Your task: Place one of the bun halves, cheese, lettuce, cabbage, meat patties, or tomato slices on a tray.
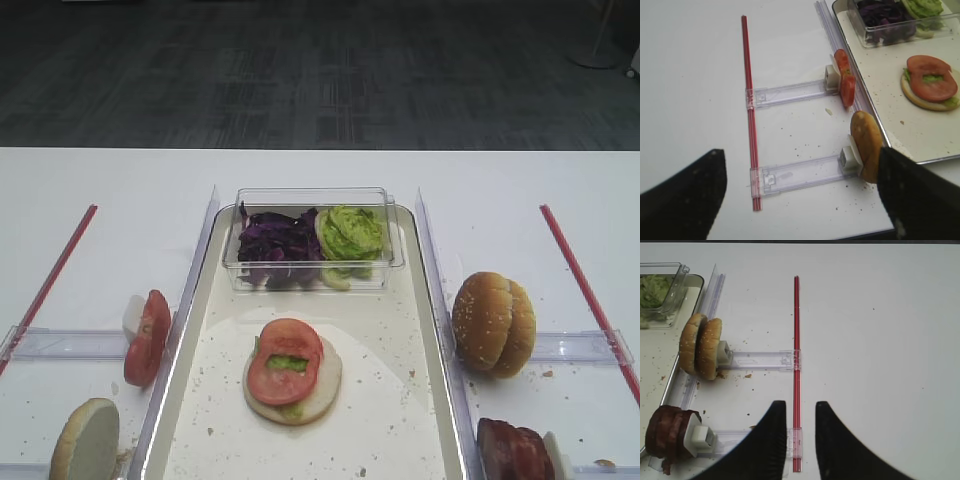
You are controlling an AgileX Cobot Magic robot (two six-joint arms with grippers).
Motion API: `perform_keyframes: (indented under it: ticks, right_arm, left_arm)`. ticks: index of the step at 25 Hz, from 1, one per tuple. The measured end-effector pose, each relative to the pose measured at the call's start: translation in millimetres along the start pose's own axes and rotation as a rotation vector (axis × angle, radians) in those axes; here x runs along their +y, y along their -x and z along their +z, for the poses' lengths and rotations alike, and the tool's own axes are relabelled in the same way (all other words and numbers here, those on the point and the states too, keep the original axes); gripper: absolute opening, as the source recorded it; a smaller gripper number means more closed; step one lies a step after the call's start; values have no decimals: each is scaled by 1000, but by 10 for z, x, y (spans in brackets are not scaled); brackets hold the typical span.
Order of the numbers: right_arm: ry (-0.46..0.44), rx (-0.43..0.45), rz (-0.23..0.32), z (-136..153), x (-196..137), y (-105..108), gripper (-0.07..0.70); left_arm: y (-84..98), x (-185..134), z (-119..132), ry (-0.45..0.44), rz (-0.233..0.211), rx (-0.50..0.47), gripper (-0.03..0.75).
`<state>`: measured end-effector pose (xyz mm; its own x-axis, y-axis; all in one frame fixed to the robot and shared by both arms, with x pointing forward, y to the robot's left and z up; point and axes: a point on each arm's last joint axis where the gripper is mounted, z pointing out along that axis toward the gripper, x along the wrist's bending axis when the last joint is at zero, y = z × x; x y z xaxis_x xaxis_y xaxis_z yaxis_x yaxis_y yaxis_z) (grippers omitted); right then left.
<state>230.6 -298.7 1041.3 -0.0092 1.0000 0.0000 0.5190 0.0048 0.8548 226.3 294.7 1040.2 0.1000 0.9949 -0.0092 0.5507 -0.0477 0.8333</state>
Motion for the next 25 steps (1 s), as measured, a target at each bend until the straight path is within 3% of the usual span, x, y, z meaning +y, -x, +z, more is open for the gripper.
perform_keyframes:
  ticks: [25]
  right_arm:
    - [0, 0, 0, 0, 0, 0, 193]
  left_arm:
    - [0, 0, 0, 0, 0, 0, 565]
